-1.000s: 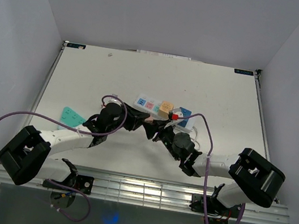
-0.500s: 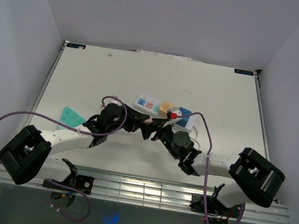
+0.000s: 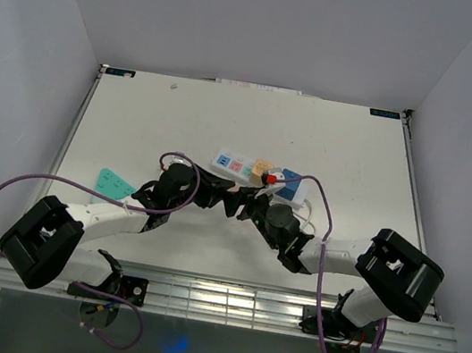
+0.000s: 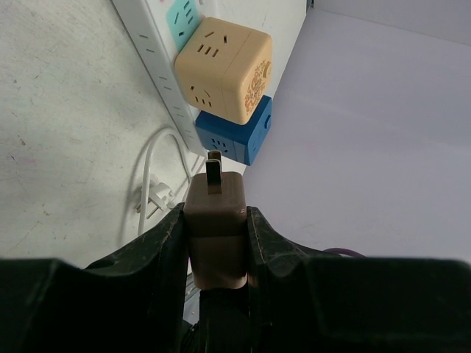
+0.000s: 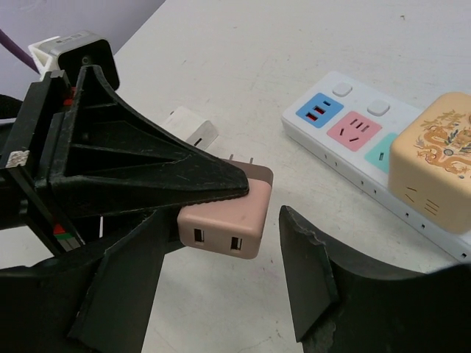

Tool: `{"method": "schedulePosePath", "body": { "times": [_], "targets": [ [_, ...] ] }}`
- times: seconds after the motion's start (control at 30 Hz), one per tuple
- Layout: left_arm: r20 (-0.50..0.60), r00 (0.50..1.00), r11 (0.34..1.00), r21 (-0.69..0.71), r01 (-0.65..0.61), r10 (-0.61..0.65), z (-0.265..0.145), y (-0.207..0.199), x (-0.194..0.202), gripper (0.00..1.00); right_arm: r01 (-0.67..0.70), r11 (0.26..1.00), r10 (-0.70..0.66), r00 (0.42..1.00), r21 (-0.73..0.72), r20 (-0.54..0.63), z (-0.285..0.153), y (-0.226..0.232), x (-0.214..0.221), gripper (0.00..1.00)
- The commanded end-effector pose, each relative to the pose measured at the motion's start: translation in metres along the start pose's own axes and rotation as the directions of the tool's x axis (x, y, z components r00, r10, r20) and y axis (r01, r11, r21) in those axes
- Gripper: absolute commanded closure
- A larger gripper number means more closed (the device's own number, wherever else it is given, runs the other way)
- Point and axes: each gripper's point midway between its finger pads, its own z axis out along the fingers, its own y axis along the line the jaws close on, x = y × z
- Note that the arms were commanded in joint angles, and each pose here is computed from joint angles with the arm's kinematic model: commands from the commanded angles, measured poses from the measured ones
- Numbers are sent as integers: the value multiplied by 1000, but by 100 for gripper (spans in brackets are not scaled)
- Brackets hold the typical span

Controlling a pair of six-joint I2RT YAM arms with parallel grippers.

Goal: Insert the plug

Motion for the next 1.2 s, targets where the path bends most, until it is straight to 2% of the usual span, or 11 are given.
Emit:
{"method": "schedulePosePath", "body": {
  "times": [0.0,0.23,0.3,0.4,0.7,0.73,0.9,1.1,1.13,1.17],
  "targets": [
    [5,1000,1000,6,9,-9,-3,-1,-1,100,-37,998,35,998,51,43,10,-1,-13,34],
    [-6,1000,1000,-1,3,-3,0,0,4,100,-53,997,52,998,61,25,17,0,-6,35],
    [-7,1000,1000,-1,2,-2,1,0,5,100,-54,997,53,998,63,24,17,0,-6,42],
    [-7,1000,1000,-2,0,0,1,1,5,100,-58,996,56,998,66,32,17,0,-9,44],
    [-7,1000,1000,-8,6,-6,1,3,5,100,-44,995,41,999,88,31,17,-3,-9,40],
    [24,1000,1000,-7,4,-4,2,3,0,100,-43,995,40,999,90,30,17,-4,-9,40],
    [36,999,1000,-7,0,0,2,4,-3,100,-45,995,42,999,93,32,16,-4,-11,39],
    [37,999,1000,-13,0,1,4,6,-3,100,-46,995,43,999,88,32,16,-3,-11,47],
    [33,999,1000,-15,0,1,4,6,-2,100,-46,995,44,999,84,32,16,-3,-11,50],
    [26,1000,1000,-19,0,1,5,7,-1,100,-47,995,44,998,84,34,16,-2,-11,57]
  ]
}}
